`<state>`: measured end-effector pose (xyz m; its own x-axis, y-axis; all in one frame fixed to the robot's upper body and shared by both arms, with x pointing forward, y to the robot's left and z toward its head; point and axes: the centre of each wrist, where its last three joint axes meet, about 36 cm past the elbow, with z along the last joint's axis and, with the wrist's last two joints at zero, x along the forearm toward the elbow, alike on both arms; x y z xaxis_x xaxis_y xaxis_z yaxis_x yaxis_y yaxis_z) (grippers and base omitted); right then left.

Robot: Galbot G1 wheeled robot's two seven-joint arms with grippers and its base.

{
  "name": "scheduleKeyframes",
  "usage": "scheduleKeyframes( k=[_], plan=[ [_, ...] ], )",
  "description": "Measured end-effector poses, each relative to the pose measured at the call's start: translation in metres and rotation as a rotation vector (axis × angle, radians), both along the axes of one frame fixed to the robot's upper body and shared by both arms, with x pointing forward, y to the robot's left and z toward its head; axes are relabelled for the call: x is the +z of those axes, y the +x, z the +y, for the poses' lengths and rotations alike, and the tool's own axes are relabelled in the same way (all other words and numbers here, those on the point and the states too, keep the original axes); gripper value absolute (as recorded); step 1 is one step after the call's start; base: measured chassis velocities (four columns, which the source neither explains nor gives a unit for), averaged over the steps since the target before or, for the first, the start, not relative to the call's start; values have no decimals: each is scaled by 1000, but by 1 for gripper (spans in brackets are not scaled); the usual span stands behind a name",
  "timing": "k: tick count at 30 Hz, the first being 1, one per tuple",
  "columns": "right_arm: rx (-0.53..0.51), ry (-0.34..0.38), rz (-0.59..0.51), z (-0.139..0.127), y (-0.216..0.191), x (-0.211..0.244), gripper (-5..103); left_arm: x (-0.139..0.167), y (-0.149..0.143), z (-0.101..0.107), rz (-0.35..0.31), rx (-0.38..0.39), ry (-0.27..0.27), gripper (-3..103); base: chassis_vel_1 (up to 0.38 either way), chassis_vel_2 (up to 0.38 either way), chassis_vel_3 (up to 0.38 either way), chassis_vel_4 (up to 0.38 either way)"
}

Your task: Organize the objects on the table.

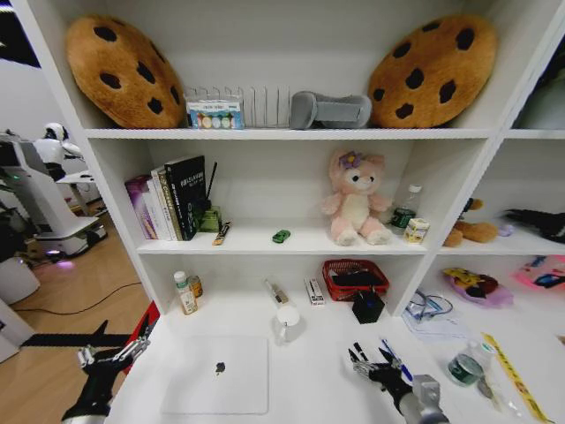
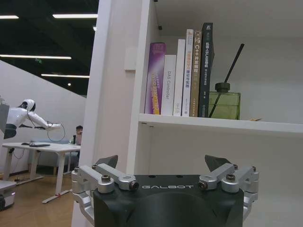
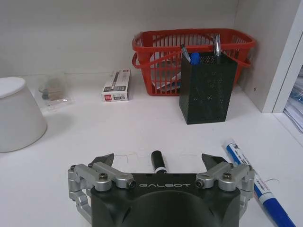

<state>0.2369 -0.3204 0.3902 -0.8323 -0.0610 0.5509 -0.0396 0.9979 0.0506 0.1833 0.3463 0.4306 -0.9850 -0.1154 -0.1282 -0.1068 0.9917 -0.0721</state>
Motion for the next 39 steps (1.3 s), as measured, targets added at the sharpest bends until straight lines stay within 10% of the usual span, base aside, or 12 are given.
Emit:
scheduleKeyframes(
  k=[11, 33, 39],
  plan=[
    [-18, 13, 39, -12, 17, -28, 95, 1, -1, -3, 6, 12, 7, 100, 0, 0, 0, 0],
    [11, 6, 4, -5, 18, -19, 9, 2, -6, -4, -1, 37, 0, 100, 0, 0, 0, 0],
    [15, 3, -33, -4, 21, -10, 1, 1, -6, -5, -4, 38, -4, 100, 0, 0, 0, 0]
  ],
)
